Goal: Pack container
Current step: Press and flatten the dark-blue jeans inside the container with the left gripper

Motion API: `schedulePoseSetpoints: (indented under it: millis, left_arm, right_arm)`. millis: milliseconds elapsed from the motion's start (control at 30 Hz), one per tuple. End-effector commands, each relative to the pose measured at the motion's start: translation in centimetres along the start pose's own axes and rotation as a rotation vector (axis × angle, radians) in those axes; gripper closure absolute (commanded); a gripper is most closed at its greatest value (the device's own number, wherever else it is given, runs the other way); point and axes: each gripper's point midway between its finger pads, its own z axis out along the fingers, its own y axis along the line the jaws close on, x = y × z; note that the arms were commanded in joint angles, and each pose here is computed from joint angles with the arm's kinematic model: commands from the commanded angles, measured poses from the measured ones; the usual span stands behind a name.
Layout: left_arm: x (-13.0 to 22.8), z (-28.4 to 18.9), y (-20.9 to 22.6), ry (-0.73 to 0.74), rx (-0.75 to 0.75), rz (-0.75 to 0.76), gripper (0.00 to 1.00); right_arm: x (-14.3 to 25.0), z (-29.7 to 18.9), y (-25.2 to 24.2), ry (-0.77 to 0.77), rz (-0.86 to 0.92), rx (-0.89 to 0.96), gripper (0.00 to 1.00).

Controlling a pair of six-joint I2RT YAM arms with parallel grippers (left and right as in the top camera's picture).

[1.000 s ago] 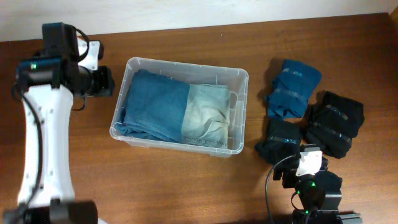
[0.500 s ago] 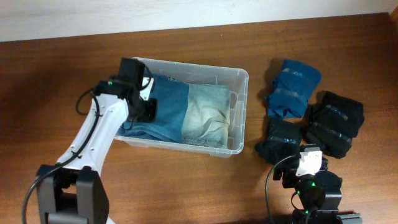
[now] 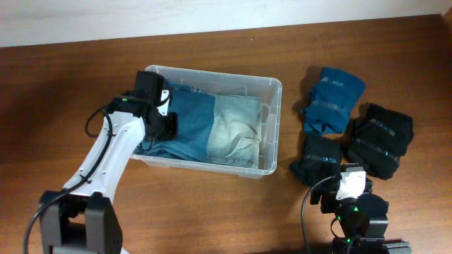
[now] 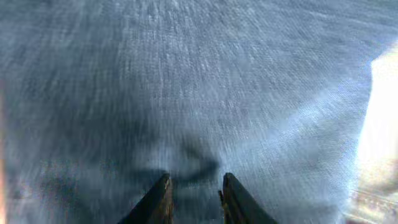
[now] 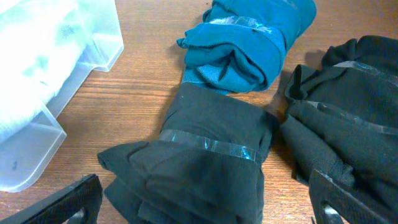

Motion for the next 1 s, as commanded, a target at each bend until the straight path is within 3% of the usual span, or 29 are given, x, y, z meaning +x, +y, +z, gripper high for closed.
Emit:
schedulePoseSetpoints:
  millis: [0, 133, 267, 400, 667, 833, 967]
  left_arm:
    - [-4.0, -5.5, -0.7, -0.155, 0.032, 0.007, 0.69]
    - [-7.5, -9.0, -0.7, -0.315, 0.006, 0.069, 0.65]
    - [-9.0, -7.2, -0.4, -0.348, -0.017, 0.078, 0.65]
    - [-8.7, -1.9, -0.6, -0.250, -0.014, 0.083, 0.65]
    - [-4.2, 8.7, -0.5, 0.040, -0.029, 0.083, 0.65]
    - [-4.9, 6.5, -1.0, 0.034, -0.006, 0.059, 0.65]
    - [-7.6, -1.1, -1.7, -0.048, 0.003, 0.054, 0.65]
  right_arm:
    - [0.1, 0.0, 0.0, -0.002, -0.004, -0.003, 0.02]
    - [0.1, 0.0, 0.0, -0.003, -0.004, -0.003, 0.02]
    - [0.1, 0.0, 0.0, -0.003, -0.004, -0.003, 0.01]
    - [0.1, 0.0, 0.0, -0.003, -0.004, -0.003, 0.02]
    - [0.1, 0.0, 0.0, -0.003, -0.004, -0.003, 0.01]
    - [0.1, 0.0, 0.0, -0.002, -0.004, -0.003, 0.01]
    - [0.1, 0.0, 0.0, -0.003, -0.004, -0.003, 0.02]
